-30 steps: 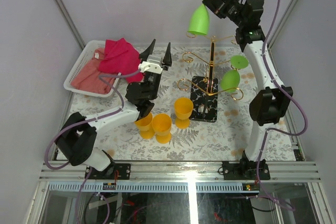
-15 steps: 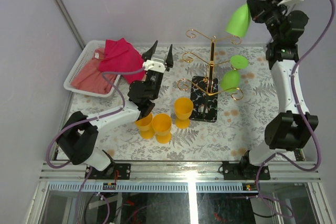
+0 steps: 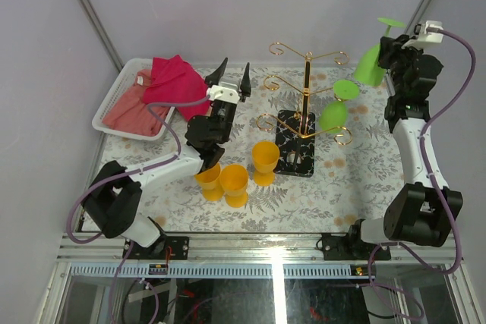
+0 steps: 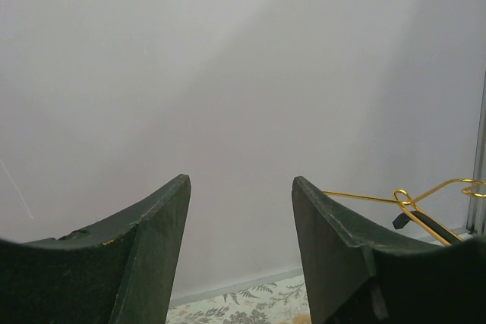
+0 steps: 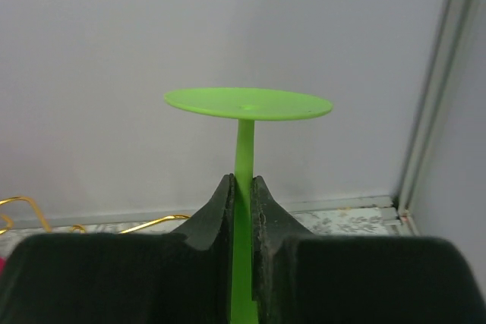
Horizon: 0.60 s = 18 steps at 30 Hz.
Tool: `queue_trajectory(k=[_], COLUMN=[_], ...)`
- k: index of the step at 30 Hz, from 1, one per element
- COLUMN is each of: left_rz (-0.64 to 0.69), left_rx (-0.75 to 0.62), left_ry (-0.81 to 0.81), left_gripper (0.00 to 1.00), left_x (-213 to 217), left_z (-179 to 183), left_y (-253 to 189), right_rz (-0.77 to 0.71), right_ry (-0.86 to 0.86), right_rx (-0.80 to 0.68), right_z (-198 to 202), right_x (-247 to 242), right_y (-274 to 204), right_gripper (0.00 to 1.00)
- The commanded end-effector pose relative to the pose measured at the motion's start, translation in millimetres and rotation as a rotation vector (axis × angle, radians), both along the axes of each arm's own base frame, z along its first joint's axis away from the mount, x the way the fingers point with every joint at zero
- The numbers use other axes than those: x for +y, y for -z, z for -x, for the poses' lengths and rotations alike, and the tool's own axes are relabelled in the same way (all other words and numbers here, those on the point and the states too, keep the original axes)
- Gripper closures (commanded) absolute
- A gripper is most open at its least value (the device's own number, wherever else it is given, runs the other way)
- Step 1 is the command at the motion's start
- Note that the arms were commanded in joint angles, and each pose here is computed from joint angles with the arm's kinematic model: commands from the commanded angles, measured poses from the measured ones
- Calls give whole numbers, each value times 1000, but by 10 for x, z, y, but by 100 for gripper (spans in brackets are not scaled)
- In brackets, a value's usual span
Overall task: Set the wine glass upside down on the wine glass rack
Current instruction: Turn the wine glass upside down at the wine rack.
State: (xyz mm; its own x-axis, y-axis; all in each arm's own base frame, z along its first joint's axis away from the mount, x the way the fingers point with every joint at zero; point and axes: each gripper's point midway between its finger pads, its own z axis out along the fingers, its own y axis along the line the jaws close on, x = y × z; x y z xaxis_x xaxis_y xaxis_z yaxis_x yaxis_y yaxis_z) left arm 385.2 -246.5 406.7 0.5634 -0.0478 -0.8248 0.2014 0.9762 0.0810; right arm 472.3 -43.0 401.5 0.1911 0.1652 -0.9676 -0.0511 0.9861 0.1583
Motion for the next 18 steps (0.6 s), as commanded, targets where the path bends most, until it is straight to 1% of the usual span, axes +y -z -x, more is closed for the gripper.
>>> queue_trajectory(k=[1,4,7,14,18], left_rz=[39,39,37,34,41], left_rx=[-25,-20,-11,-1,-5], left_ry=[-7,-6,-4,-5,-1], left_gripper=[44,44,44,43,43], left_x=[-3,-5,-11,-37,-57], left_z=[8,6,-2,-38,-60], left_y=[-135,-120,-100,-73,-121], right_rz=[105,117,126,147,139], right_ry=[97,93,45,-113,-239], right_rx=[-134,-125,-132,-194,-250], right_z=[175,161,140,118,142], right_x=[-256,-356,-378,-324,-243], right_y=[-296,-137,-4,248,351], right_gripper=[100,100,100,100,100])
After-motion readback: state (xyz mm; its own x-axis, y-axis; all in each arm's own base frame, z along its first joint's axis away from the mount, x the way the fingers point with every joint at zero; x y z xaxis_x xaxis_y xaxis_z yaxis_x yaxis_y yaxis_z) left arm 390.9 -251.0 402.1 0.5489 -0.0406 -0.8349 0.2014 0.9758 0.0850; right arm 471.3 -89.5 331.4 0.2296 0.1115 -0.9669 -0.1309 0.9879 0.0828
